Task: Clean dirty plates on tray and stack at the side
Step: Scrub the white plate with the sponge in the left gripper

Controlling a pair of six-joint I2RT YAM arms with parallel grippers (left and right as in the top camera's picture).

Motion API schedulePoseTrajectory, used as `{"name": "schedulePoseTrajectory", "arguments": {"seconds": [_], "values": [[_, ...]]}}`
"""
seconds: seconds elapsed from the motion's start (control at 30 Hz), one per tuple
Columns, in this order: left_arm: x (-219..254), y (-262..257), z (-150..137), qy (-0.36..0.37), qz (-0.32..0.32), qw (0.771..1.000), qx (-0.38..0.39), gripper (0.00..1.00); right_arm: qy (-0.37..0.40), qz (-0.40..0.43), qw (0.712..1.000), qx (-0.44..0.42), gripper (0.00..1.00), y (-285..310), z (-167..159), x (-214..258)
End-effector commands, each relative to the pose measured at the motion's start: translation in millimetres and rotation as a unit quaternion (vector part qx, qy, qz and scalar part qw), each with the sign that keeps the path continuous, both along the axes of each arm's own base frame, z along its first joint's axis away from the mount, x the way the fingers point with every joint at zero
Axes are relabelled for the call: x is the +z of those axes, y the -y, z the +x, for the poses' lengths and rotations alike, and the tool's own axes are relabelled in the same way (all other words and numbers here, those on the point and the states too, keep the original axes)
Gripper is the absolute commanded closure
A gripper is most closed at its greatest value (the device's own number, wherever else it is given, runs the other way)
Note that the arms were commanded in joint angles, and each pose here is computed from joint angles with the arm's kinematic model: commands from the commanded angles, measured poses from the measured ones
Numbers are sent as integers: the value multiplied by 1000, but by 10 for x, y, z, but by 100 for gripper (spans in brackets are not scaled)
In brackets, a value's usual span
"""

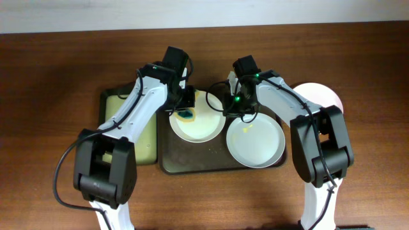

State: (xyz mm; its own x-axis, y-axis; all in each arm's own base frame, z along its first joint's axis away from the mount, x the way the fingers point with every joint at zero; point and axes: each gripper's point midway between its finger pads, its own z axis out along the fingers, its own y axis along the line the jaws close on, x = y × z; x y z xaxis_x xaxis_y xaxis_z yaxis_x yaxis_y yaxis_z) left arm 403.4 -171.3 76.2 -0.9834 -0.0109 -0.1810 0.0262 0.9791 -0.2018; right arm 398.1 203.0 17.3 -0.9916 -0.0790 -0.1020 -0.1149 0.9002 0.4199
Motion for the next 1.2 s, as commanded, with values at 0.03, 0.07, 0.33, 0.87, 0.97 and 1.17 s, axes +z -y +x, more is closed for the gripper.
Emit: {"name": "schedulePoseTrajectory", "arguments": {"seconds": [0.03, 0.07, 0.33, 0.87, 0.97, 1.17], "values": [[-325, -104, 40, -21, 44, 999, 5, 100, -6, -5, 1000, 0, 96, -10, -35, -46], [-465, -138, 26, -35, 55, 998, 18, 100, -6, -5, 1000, 0, 96, -9, -34, -46], [-1073, -28, -459, -172, 49, 984, 3, 100, -6, -6, 1000, 0, 96, -8, -35, -48], [-950, 490, -712, -216, -91, 969, -77, 100, -5, -6, 1000, -1, 96, -11, -26, -46], [-830, 746, -660, -197, -172, 958, -117, 100, -4, -6, 1000, -1, 96, -11, -25, -45], [82, 352, -44, -92, -310, 942, -86, 100, -6, -6, 1000, -1, 96, -7, -31, -47]]}}
